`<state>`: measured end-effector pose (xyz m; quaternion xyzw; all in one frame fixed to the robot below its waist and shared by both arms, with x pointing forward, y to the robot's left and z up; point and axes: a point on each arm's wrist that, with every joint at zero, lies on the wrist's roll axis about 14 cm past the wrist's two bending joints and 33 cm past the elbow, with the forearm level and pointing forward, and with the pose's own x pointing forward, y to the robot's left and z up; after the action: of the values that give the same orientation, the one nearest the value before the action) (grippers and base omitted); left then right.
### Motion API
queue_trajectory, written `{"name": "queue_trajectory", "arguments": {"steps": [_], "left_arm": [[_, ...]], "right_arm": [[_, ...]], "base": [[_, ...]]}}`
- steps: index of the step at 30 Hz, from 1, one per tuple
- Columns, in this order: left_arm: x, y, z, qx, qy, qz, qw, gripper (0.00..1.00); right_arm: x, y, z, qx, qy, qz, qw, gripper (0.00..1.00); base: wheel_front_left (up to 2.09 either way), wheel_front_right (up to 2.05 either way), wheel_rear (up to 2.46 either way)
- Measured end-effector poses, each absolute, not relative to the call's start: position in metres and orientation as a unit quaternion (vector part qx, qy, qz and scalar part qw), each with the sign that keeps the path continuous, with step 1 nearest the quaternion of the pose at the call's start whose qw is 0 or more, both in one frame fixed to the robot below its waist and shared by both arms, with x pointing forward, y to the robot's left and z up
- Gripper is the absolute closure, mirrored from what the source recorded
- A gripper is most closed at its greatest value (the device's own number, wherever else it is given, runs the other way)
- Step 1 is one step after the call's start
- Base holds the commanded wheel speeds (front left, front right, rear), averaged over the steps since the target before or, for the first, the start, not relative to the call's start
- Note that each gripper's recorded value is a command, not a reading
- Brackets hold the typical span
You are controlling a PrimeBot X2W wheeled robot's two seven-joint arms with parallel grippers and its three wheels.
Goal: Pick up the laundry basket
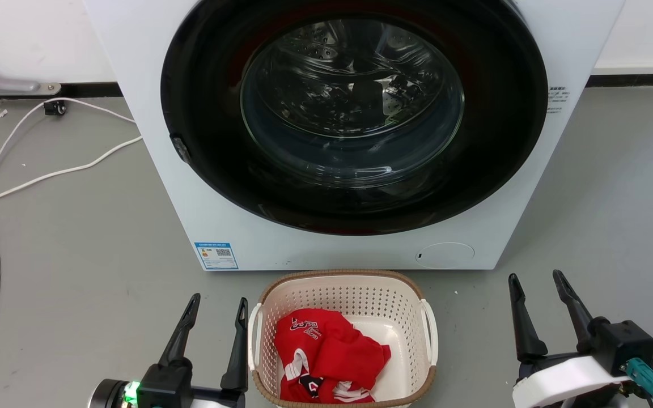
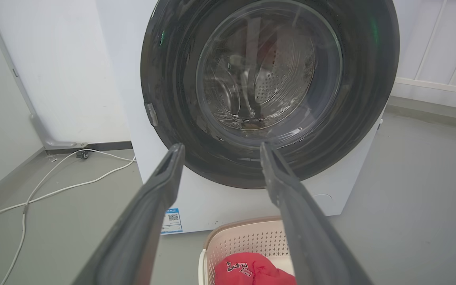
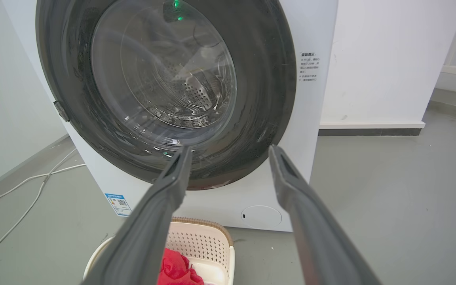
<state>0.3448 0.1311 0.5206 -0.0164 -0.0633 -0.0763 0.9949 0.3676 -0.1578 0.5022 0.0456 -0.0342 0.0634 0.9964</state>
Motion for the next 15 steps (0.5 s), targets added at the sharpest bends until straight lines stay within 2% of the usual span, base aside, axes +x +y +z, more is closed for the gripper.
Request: {"name": "queue_trajectory", "arguments": {"steps": [9,15], "left_arm": [[0.346,0.131,0.519,-0.017,-0.061,-0.079,0.995,0.00],[0.353,0.129,0.497,-0.026,-0.026,-0.083,0.996,0.00]], "right_arm": [[0.367,-0.160,0.499,0.047,-0.029,0.059,0.997,0.00],[0.376,-0.163,0.492,0.044,-0.019,0.055,0.997,0.00]], "base": [[0.00,0.00,0.00],[0.00,0.00,0.00]]}}
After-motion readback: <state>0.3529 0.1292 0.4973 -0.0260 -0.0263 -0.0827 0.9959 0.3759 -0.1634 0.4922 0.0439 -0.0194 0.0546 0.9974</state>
